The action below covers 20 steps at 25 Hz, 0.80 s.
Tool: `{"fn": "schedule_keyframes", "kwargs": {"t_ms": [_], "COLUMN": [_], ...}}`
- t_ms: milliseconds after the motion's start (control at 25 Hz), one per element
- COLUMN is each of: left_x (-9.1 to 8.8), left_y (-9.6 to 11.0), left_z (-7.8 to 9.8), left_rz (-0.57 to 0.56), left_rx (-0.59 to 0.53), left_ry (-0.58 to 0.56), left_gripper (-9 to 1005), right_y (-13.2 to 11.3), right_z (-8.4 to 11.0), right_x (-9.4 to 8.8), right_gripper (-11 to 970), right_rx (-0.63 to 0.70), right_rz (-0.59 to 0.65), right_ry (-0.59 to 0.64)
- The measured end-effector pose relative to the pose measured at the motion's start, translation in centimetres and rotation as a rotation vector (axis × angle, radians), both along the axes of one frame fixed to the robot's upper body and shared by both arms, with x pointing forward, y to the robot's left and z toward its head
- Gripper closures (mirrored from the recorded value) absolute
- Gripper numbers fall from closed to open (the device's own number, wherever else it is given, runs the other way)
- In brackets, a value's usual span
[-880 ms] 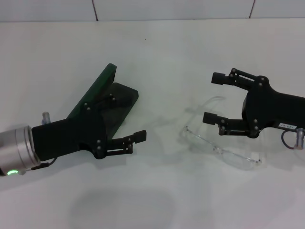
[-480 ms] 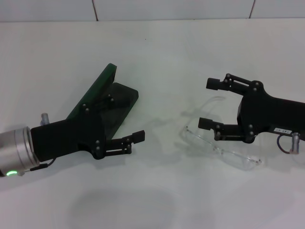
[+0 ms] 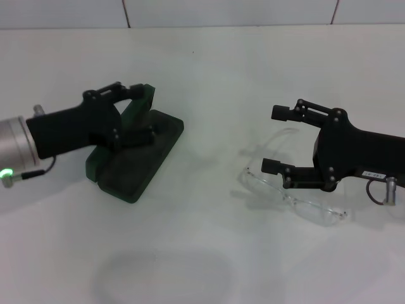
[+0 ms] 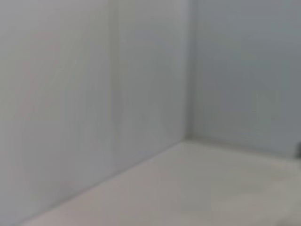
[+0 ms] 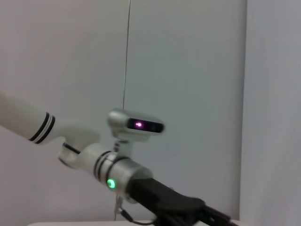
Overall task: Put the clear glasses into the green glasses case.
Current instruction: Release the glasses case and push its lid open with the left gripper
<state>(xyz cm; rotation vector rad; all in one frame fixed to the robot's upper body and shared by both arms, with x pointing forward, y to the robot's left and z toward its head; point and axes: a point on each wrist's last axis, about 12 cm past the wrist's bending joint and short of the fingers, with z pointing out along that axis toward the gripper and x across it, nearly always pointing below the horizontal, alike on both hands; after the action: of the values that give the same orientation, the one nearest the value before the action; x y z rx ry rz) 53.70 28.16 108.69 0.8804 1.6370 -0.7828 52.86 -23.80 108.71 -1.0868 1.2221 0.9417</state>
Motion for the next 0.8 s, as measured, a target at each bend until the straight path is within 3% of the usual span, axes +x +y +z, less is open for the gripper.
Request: {"fn": "schedule_keyframes", "kwargs": {"t_ms": [200, 800], "left_x": [1.3, 1.9], "left_y": [0.2, 0.3], "left_z": [-0.1, -1.2], "left_rz": [0.095, 0.205], "left_rx": [0.114, 0.189], "left_ry": [0.090, 0.138], "left_gripper": [129, 248], "right_y": [-0.2, -0.3], "right_z": [0.0, -0.3], "right_x": [0.0, 0.5], "right_gripper": [111, 111], "right_rx": [-0.007, -0.065], "right_rz": [-0.002, -0.027], "right_ry": [-0.003, -0.025]}}
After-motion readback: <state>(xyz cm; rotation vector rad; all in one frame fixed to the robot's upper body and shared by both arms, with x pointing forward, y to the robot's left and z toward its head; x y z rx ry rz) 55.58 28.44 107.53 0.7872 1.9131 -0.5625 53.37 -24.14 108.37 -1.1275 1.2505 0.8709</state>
